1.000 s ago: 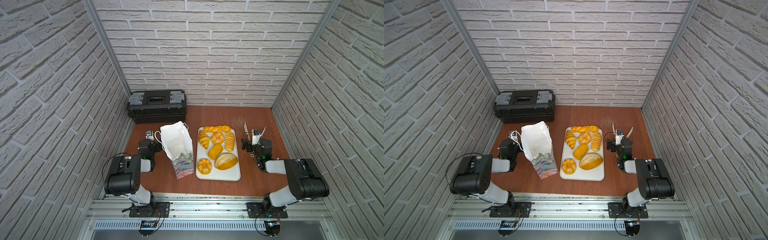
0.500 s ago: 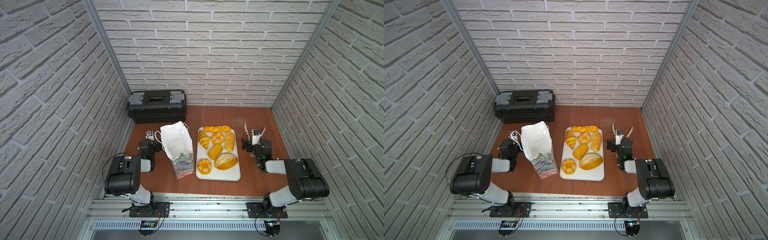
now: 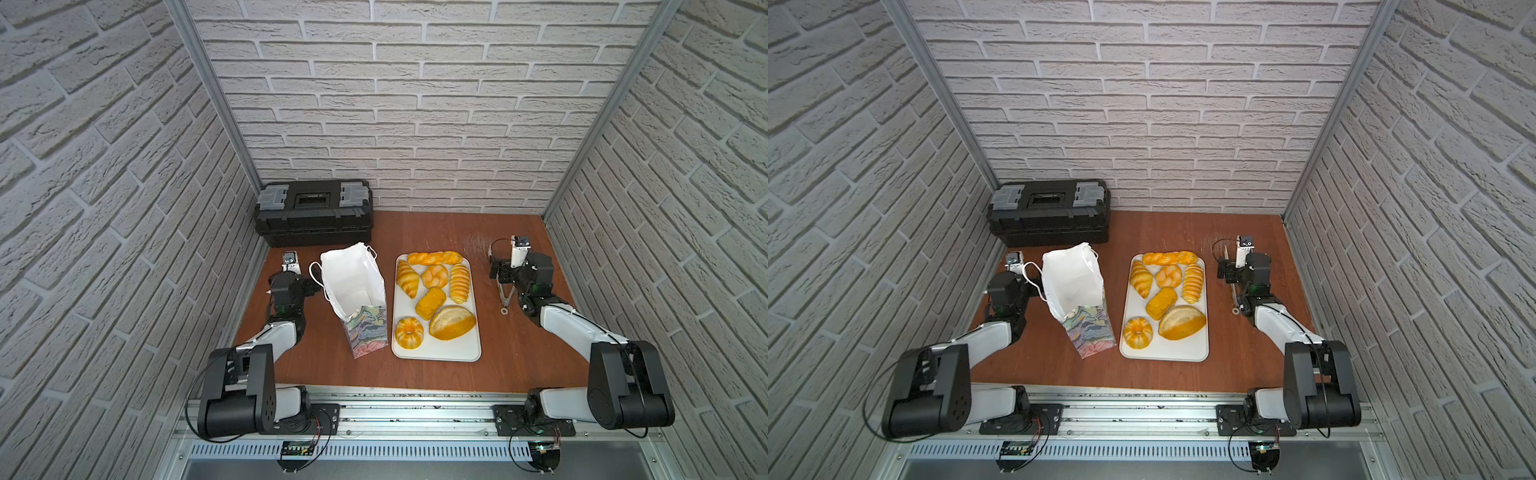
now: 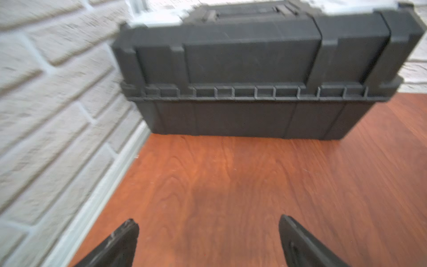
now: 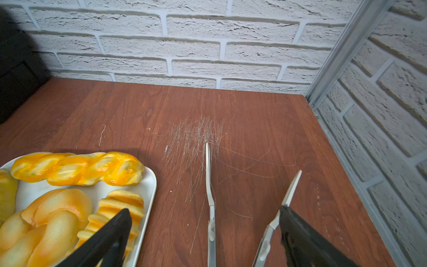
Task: Pack bread into a paper bag
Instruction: Pick up the clamp from the center of the board.
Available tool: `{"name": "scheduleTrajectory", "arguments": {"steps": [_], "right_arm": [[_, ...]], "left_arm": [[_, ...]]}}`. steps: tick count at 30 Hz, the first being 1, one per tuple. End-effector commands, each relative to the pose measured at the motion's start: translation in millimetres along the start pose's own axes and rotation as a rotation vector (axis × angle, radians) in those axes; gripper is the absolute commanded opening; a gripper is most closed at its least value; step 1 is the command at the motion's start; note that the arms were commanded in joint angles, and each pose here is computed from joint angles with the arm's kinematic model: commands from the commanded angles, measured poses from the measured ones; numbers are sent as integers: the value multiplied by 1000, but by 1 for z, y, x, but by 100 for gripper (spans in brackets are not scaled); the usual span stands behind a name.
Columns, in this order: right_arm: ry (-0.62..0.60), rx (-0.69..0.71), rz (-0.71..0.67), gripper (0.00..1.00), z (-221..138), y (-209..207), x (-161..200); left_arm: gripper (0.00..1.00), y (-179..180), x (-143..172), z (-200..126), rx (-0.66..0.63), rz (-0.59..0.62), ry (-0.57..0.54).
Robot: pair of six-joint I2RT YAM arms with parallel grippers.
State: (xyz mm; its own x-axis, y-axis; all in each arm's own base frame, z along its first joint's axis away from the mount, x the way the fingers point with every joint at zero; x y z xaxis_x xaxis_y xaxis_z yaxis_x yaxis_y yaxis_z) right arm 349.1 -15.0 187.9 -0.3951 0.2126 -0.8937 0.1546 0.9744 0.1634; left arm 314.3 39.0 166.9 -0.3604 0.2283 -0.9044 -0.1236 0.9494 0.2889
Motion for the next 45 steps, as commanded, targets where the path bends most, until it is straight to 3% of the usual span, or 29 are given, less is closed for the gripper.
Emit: {"name": "scheduleTrajectory", "arguments": {"steps": [1, 10, 24, 45], "right_arm": [[136, 111, 40, 99, -2, -12, 18], [331, 206, 79, 99, -14, -18, 27], [543, 321, 158, 100, 9, -25, 47], [631, 366, 149, 99, 36, -43, 81]], "left_arm": [[98, 11, 0, -10, -90, 22, 77], [98, 13, -5, -19, -121, 16, 100], [98, 1, 10, -19, -86, 53, 138], [98, 2, 12, -21, -94, 55, 139]]}}
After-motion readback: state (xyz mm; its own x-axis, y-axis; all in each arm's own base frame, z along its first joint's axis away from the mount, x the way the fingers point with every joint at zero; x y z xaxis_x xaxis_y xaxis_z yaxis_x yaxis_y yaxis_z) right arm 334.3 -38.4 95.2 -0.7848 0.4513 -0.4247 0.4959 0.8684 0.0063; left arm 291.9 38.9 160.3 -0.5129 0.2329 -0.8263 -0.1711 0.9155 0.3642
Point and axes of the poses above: each gripper's point midway between its finger pads, its own z axis out along the fingers, its own y axis along the line the jaws close on, x = y × z, the point moved 7 cm from there along -z, back along the fingers, and after that the axes turned 13 degrees about z, right-handed, at the moved point
